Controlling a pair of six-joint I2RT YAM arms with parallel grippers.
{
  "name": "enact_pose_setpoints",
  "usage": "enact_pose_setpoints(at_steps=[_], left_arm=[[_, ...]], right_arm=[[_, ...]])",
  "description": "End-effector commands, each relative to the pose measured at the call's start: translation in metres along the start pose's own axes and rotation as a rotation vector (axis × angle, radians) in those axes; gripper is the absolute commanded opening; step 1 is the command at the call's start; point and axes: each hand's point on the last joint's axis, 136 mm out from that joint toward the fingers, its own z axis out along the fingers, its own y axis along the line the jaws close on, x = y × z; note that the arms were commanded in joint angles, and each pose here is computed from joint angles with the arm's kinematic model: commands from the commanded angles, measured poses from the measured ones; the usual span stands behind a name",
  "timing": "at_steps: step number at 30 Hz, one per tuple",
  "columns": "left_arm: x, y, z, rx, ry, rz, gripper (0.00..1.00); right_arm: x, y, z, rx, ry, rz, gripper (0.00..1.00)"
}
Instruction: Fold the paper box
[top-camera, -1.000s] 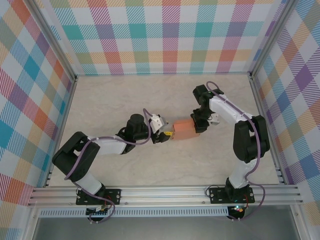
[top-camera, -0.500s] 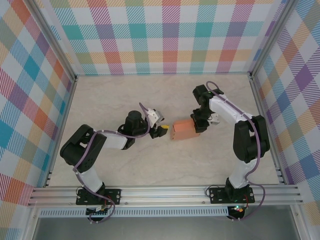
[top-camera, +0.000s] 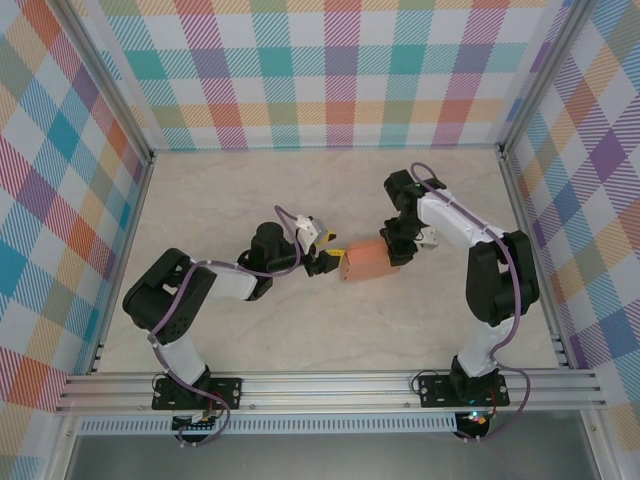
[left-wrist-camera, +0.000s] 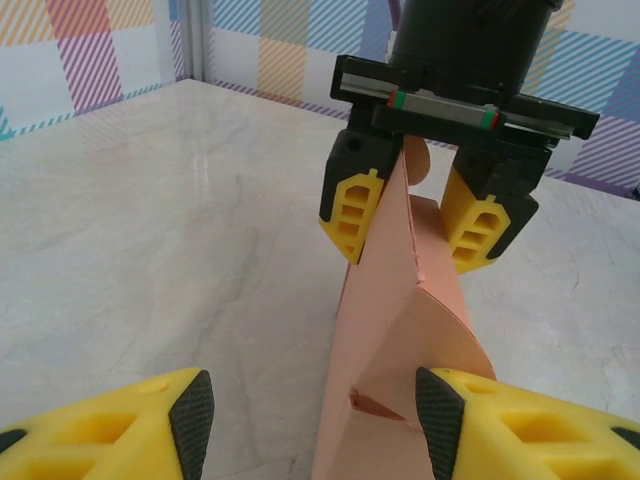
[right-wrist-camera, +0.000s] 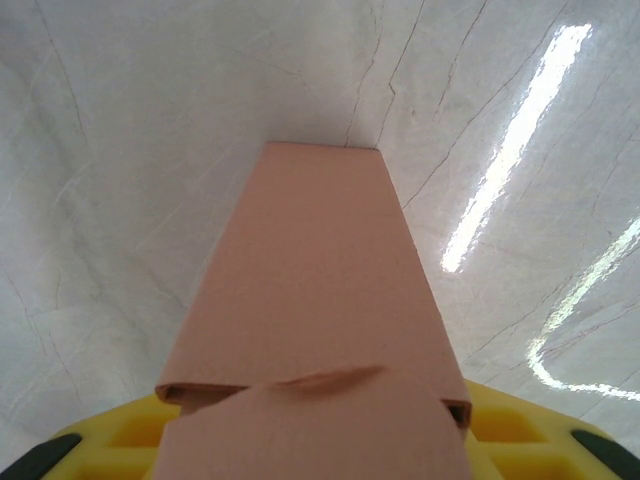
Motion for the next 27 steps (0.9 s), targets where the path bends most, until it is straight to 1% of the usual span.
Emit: enact_pose_setpoints(at_steps=[1, 7, 10, 19, 21, 27], left_arm=[[-0.006, -0.009, 0.005, 0.047, -0.032, 0.012, 0.59], [-0.005, -0.012, 0.008, 0.064, -0.025, 0.014, 0.58], [0.001, -0.012, 0.01, 0.071, -0.008, 0.007, 0.57], [0.02, -0.011, 0.013, 0.077, 0.045, 0.015, 0.56], [0.022, -0.011, 0.012, 0.074, 0.053, 0.023, 0.56], [0.022, -0.016, 0.01, 0.099, 0.072, 0.044, 0.56]], right_arm=[[-0.002, -0.009, 0.002, 0.032, -0.022, -0.02, 0.42], [-0.003, -0.009, 0.002, 0.038, -0.031, -0.032, 0.42], [-0.004, -0.01, 0.004, 0.043, -0.036, -0.039, 0.42], [-0.008, -0.012, 0.006, 0.041, -0.091, -0.091, 0.38], [-0.009, -0.011, 0.009, 0.027, -0.094, -0.109, 0.36], [-0.02, -0.008, 0.013, 0.0, -0.153, -0.167, 0.35]])
